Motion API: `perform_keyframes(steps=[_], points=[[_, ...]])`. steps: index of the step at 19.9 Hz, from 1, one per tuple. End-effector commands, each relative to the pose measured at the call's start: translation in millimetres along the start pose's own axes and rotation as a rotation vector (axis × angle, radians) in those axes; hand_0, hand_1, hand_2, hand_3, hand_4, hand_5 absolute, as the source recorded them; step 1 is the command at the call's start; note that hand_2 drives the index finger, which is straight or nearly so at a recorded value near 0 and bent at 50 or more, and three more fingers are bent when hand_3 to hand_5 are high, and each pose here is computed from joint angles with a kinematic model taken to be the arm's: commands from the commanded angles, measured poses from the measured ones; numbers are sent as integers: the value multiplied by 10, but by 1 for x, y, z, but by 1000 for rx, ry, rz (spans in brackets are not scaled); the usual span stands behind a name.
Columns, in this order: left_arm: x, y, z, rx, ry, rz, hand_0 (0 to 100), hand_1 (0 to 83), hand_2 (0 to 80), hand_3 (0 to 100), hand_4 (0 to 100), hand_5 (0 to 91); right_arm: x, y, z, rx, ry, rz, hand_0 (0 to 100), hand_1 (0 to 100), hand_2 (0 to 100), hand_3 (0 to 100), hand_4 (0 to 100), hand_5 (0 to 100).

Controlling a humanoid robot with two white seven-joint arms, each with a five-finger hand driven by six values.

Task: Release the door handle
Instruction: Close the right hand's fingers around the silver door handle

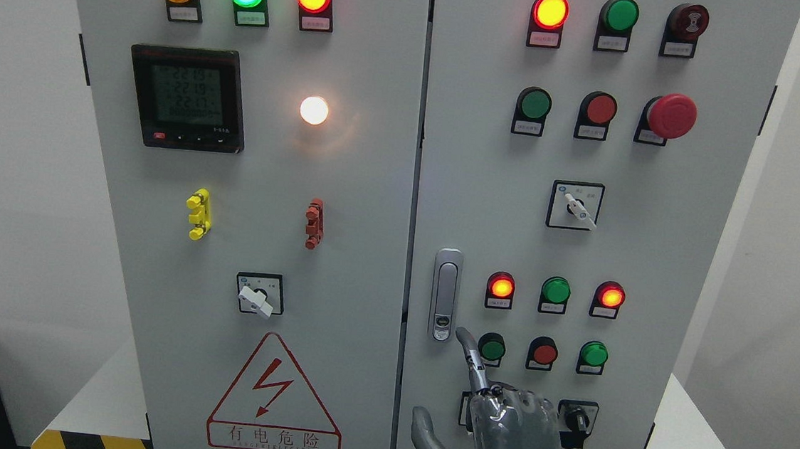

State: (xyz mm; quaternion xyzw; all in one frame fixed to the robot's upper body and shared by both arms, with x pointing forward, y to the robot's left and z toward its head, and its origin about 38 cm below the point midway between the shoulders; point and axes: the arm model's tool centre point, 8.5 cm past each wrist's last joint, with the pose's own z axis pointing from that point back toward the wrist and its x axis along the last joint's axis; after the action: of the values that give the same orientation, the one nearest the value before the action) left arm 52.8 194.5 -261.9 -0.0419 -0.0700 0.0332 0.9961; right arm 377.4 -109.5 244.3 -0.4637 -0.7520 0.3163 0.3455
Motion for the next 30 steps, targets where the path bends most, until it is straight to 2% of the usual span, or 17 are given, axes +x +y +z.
perform_keyframes(steps=[1, 4, 30], points=[[6, -1, -1, -2, -16, -21, 0, 0, 26, 88, 13, 0, 8, 26, -5, 66, -26, 73, 383, 325, 6, 1000, 1000, 982], [6, -1, -1, -2, -16, -21, 0, 0, 25, 86, 12, 0, 6, 32, -8, 77, -25, 97, 384, 321, 6, 1000, 1000, 981], [6, -1, -1, -2, -16, -21, 0, 0, 25, 85, 12, 0, 0, 27, -23, 56, 11, 117, 377, 315, 12, 1000, 1000, 979]])
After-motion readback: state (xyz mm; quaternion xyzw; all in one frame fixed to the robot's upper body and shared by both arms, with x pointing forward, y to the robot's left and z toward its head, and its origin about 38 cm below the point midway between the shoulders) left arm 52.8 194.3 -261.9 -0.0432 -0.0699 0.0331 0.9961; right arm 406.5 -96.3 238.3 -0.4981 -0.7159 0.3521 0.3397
